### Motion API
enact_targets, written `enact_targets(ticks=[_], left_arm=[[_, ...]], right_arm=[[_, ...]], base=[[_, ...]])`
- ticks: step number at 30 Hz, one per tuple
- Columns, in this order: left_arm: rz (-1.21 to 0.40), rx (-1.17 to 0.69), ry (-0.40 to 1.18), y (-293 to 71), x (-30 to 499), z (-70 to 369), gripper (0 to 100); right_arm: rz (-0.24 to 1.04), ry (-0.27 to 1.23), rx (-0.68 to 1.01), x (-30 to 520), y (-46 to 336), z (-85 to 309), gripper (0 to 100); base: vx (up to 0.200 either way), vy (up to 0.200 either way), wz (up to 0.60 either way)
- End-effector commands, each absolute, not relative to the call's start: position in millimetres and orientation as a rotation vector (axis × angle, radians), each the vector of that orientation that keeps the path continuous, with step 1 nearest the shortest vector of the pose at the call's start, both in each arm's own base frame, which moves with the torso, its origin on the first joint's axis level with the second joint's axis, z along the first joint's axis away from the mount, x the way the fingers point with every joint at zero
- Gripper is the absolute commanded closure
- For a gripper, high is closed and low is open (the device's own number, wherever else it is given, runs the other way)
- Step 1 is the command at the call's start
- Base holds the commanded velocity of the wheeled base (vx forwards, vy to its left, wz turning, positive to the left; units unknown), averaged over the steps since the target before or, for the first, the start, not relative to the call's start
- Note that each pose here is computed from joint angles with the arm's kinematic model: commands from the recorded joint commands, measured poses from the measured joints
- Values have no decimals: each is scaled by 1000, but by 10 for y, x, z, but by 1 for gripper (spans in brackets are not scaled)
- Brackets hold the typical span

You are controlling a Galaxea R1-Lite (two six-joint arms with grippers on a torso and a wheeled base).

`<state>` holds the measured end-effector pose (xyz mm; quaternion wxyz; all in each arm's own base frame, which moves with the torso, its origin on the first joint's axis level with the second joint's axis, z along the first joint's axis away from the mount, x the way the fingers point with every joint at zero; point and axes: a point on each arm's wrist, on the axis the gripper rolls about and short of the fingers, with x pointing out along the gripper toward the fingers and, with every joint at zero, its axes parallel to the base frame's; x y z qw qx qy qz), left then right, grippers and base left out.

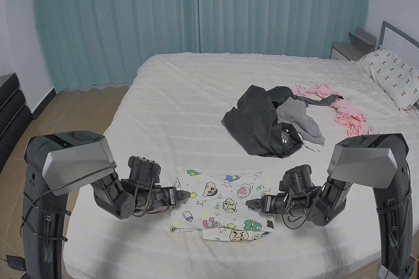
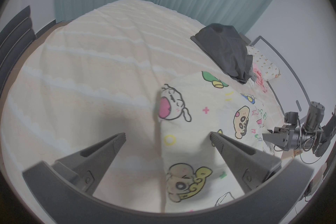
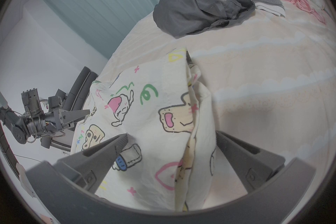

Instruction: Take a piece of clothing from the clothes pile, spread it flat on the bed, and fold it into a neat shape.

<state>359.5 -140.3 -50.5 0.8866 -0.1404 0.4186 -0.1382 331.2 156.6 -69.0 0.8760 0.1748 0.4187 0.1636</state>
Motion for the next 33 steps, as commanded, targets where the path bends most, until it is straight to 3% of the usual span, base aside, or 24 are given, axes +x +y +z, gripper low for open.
enact_targets(ticks=[1,9,10,11,12,29,33], left_arm=[[-311,-280,884,-1543,3683,-556,0],[-336,-269,891,-1669,3712,-566,0],[-337,-270,894,-1679,3703,-568,0],[-341,-271,894,-1697,3696,-562,0],[-342,-271,896,-1707,3690,-563,100],[-334,-404,879,-1888,3530,-226,100],[-329,-447,879,-1932,3472,-138,100]], right_arm=[[344,879,366,3315,1573,-724,0],[361,862,374,3354,1618,-690,0],[363,859,374,3356,1625,-683,100],[367,857,375,3361,1634,-678,100],[369,853,375,3366,1643,-673,100],[401,767,472,3288,1689,-530,100],[410,739,530,3260,1695,-325,100]], base=[[0,0,0],[0,0,0],[0,0,0],[0,0,0],[0,0,0],[0,0,0],[0,0,0]])
